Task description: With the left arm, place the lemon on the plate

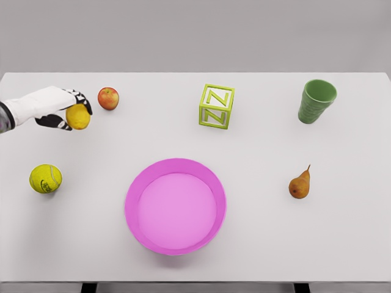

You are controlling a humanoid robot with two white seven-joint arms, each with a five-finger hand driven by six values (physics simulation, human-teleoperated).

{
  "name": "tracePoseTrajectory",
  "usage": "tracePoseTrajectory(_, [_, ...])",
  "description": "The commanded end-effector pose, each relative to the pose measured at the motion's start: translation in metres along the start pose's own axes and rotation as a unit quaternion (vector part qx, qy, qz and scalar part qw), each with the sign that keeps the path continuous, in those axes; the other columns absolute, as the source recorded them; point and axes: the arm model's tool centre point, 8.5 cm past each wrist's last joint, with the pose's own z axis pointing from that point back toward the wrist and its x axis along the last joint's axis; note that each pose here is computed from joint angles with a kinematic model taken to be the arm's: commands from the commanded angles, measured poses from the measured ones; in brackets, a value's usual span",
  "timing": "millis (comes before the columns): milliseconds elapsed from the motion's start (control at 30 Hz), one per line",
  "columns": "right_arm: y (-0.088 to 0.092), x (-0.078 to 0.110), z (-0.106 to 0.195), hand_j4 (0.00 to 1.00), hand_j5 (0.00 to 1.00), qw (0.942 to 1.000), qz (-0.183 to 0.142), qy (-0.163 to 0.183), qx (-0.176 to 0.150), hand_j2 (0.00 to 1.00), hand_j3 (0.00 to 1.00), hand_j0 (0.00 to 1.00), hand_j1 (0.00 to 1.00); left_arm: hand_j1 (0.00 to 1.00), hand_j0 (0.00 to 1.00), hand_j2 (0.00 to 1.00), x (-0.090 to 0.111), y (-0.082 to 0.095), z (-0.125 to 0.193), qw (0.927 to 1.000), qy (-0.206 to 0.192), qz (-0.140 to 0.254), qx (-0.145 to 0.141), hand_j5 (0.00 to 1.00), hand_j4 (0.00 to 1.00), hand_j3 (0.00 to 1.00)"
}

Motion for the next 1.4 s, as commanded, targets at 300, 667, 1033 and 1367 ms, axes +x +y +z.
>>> tracePoseTrajectory(300, [0.000, 0.000, 0.000, 1.00, 1.00, 1.0000, -0.001, 0.000, 0.000, 1.00, 1.00, 1.00, 1.00, 0.53, 0.53, 0.53, 0.027, 0.017, 0.009, 0.9983, -0.045, -0.013, 0.034, 0.53, 0.53, 0.53])
tracePoseTrajectory(667, [0.000, 0.000, 0.000, 1.00, 1.00, 1.0000, 0.000, 0.000, 0.000, 1.00, 1.00, 1.00, 1.00, 0.53, 0.53, 0.53, 0.043, 0.016, 0.019, 0.9964, -0.063, -0.016, 0.055, 0.53, 0.53, 0.53])
tracePoseTrajectory(1033, [0.000, 0.000, 0.000, 1.00, 1.00, 1.0000, 0.000, 0.000, 0.000, 1.00, 1.00, 1.00, 1.00, 0.53, 0.53, 0.53, 0.070, 0.015, 0.024, 0.9925, -0.097, -0.025, 0.070, 0.53, 0.53, 0.53])
tracePoseTrajectory(1367, [0.000, -0.001, 0.000, 1.00, 1.00, 1.0000, 0.000, 0.001, 0.000, 1.00, 1.00, 1.00, 1.00, 0.53, 0.53, 0.53, 0.091, 0.011, 0.031, 0.9885, -0.122, -0.027, 0.085, 0.53, 0.53, 0.53])
